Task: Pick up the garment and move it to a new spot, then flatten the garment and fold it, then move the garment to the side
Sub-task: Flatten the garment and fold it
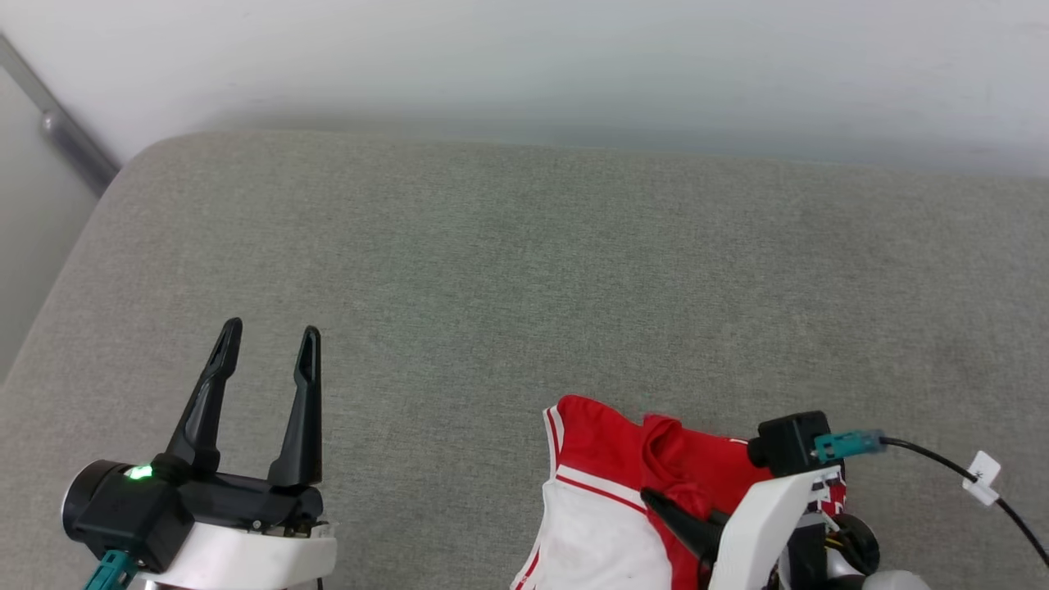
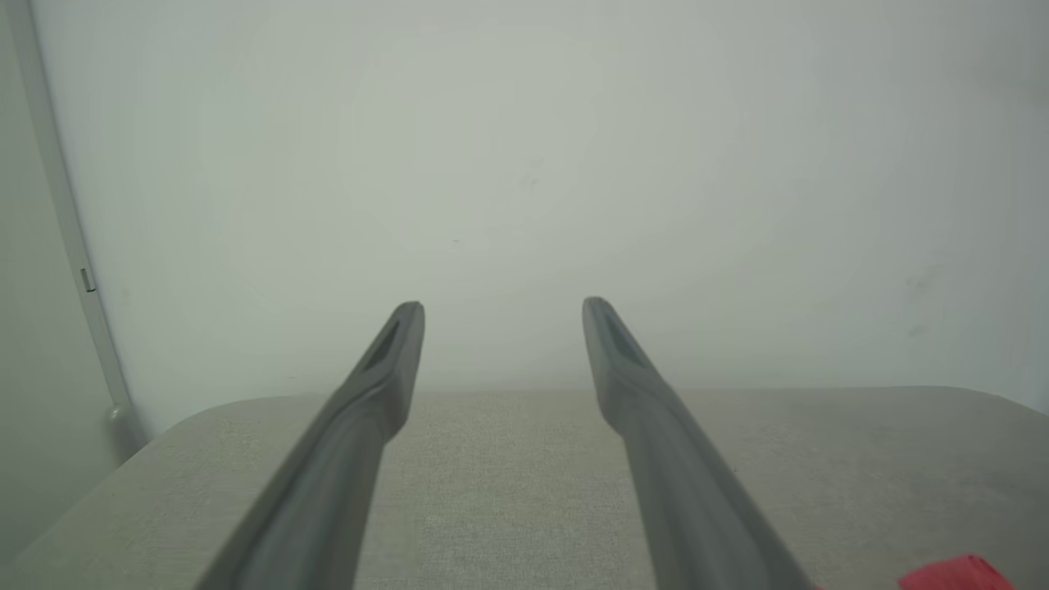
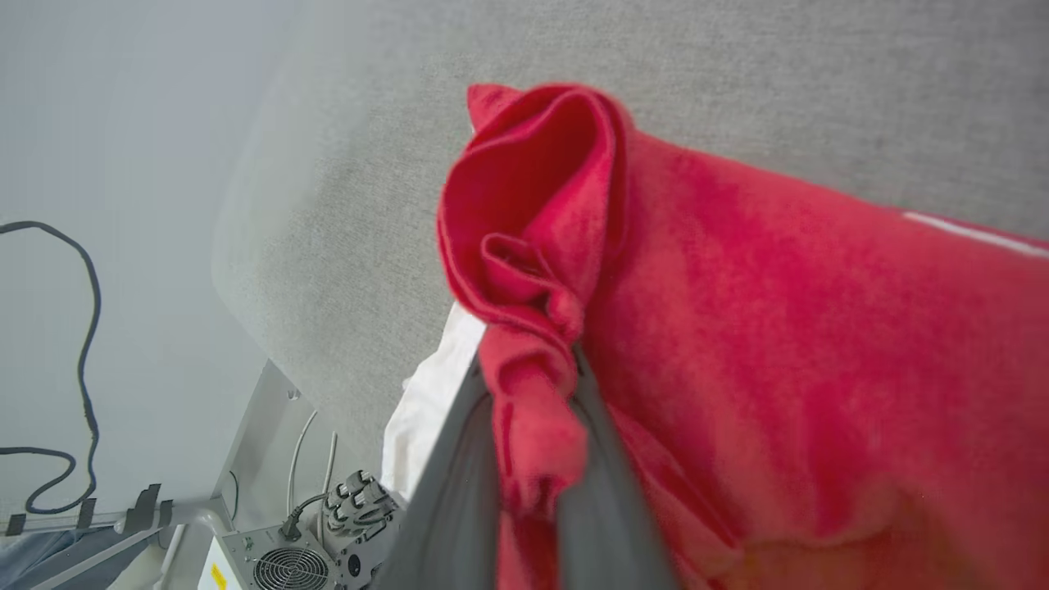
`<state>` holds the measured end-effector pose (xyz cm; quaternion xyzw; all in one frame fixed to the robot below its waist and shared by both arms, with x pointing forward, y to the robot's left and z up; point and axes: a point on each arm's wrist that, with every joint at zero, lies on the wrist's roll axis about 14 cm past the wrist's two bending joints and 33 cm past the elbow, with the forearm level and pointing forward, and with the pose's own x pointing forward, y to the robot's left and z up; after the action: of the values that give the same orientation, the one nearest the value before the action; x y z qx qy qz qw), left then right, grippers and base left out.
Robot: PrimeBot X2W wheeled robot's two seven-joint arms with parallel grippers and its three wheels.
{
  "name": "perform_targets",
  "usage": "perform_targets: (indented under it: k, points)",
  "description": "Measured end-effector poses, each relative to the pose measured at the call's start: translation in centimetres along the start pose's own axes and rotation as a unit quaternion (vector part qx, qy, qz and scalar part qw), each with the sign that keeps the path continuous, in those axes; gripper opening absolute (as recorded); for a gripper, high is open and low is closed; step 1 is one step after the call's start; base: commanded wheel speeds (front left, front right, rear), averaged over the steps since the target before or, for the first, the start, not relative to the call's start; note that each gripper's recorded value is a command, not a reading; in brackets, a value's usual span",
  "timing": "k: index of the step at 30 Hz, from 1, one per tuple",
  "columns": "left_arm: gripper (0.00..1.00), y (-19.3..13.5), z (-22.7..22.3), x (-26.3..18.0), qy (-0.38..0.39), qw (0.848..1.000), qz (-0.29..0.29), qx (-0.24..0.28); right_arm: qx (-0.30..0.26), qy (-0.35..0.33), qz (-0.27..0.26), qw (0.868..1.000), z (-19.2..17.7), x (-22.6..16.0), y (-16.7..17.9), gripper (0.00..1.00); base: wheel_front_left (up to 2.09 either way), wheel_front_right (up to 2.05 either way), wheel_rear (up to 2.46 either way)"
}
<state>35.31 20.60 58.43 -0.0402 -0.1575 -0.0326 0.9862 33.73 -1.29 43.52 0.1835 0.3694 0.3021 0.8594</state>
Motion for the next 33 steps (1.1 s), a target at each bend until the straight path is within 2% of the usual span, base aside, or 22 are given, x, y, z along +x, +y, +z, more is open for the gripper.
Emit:
perform_targets:
  k: [2,3,5,10,14,16,18,22,25,27,33]
  points:
    - [1.0,0.3,0.1,-0.2,0.0,1.0,0.004,0.002,0.003,0.001,0.007,1.0,-0.1,0.5,0.3,0.0,0.0,0.0,0.0]
    - [1.0,0.4,0.1,-0.2,0.0,1.0,0.006,0.003,0.003,0.003,0.007,1.0,-0.3,0.7,0.2,0.16,0.0,0.0,0.0]
    - [1.0,0.6,0.3,-0.4,-0.001,1.0,0.009,0.004,-0.002,0.01,0.007,1.0,-0.6,1.0,0.3,1.0,0.0,0.0,0.0]
    - [1.0,0.4,0.6,-0.4,-0.006,1.0,0.006,0.004,-0.02,0.03,0.049,0.998,-1.4,1.7,3.3,1.0,0.0,0.0,0.0]
    - [1.0,0.2,0.8,-0.5,-0.01,1.0,0.003,0.001,-0.021,0.013,0.068,0.997,-0.4,1.4,4.5,1.0,0.0,0.0,0.0]
    - [1.0,-0.1,0.9,-0.4,-0.012,1.0,-0.001,-0.001,-0.031,-0.017,0.062,0.997,1.5,1.2,4.2,1.0,0.0,0.0,0.0]
    - [1.0,-0.4,0.9,-0.4,-0.012,1.0,-0.005,-0.003,-0.067,-0.048,0.039,0.996,3.6,0.8,3.6,1.0,0.0,0.0,0.0]
    - [1.0,-0.9,0.9,-0.3,-0.013,1.0,-0.012,-0.007,-0.131,-0.114,-0.007,0.985,8.1,-0.5,2.8,1.0,0.0,0.0,0.0]
    - [1.0,-1.1,0.7,-0.2,-0.012,1.0,-0.016,-0.009,-0.173,-0.164,-0.06,0.969,11.2,-2.3,0.6,1.0,0.0,0.0,0.0]
    - [1.0,-1.4,0.6,0.0,-0.011,1.0,-0.02,-0.011,-0.178,-0.197,-0.096,0.959,13.0,-3.8,-1.6,1.0,0.0,0.0,0.0]
    - [1.0,-2.1,-0.1,0.4,-0.004,0.999,-0.028,-0.021,-0.272,-0.269,-0.22,0.897,17.0,-9.3,-7.8,1.0,0.0,0.0,0.0]
